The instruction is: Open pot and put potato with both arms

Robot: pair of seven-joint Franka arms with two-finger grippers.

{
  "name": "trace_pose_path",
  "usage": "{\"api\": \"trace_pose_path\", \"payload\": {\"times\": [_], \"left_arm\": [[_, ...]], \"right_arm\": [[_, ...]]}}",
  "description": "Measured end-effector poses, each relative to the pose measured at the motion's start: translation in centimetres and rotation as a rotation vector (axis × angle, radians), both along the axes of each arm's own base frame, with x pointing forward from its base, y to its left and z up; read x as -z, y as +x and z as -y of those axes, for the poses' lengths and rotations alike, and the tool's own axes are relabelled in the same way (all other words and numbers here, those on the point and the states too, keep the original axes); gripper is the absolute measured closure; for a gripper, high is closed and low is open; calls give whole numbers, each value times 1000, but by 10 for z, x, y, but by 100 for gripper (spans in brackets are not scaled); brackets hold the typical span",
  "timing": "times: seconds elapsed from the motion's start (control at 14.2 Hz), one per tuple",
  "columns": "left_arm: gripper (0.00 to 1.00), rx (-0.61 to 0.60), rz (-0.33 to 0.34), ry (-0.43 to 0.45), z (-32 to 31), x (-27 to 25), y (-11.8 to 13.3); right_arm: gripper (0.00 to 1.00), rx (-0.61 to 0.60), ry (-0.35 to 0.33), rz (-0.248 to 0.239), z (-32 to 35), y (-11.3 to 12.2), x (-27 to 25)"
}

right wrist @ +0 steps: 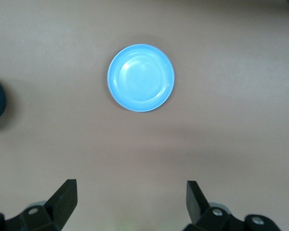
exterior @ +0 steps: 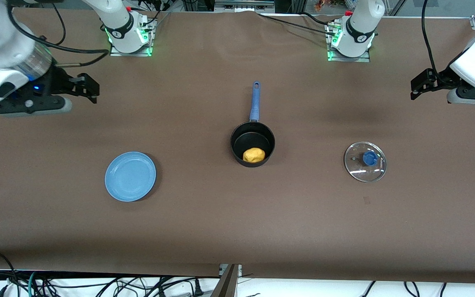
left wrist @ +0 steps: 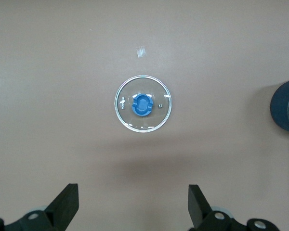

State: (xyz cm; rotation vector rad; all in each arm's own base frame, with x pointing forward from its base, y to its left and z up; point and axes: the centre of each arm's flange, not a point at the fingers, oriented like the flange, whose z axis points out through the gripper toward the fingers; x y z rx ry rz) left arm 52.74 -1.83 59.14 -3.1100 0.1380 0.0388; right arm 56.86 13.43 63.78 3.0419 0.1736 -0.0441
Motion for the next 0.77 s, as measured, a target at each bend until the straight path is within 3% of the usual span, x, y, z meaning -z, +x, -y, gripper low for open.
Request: {"api": "trace_pose_path", "payload": {"times": [0.14, 0.35, 0.77], "left_arm": [[0, 1, -6, 1, 1, 1, 1], [0, 2, -16, 1, 1, 2, 0], [0, 2, -18, 1, 1, 1, 1]], "right_arm": [[0, 34, 6, 31, 25, -8, -20], [0, 53, 14, 7, 40, -19, -25], [0, 66, 11, -23, 46, -17, -12]]}}
